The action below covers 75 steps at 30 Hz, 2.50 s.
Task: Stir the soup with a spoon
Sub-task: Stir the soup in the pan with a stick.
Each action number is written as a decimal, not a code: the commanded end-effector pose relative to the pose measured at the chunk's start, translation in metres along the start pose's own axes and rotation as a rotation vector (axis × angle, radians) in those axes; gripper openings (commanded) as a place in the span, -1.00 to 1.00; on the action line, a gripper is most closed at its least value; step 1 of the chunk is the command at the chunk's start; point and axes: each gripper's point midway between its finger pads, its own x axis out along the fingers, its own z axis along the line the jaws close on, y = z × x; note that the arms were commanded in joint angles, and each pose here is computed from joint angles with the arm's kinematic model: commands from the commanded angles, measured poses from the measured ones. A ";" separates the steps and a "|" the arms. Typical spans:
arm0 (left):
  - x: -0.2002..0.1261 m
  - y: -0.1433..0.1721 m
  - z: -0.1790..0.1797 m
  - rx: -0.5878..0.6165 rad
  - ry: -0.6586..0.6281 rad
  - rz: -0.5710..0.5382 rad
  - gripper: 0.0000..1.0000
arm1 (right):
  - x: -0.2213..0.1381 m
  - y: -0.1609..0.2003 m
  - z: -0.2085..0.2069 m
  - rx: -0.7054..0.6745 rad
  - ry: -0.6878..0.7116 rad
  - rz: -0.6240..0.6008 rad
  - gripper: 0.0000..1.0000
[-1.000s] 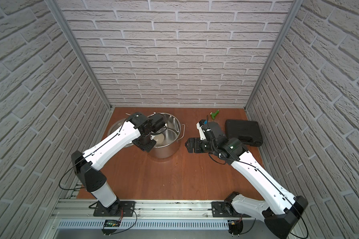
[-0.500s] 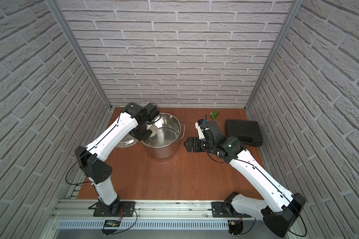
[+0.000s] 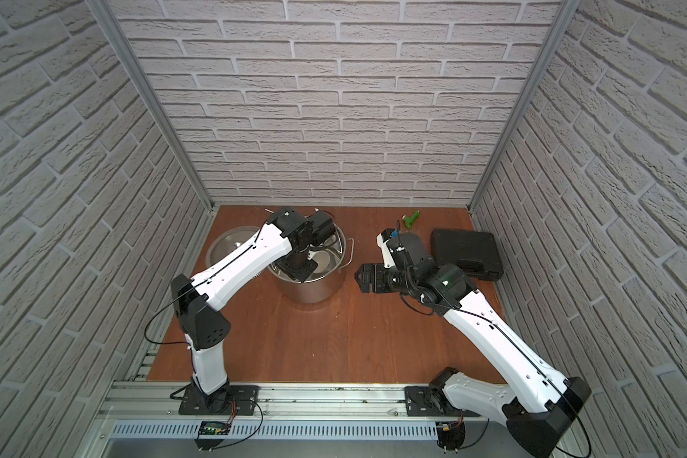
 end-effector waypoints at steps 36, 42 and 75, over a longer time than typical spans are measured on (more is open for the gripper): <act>-0.007 0.009 0.005 -0.040 -0.003 0.031 -1.00 | -0.014 0.000 0.003 -0.089 -0.004 -0.019 0.89; -0.008 0.042 0.037 -0.107 -0.041 0.066 -1.00 | -0.007 -0.001 0.007 -0.085 -0.023 -0.013 0.89; -0.005 0.030 0.017 -0.058 0.033 0.043 -1.00 | 0.001 -0.007 0.009 -0.044 -0.024 -0.023 0.89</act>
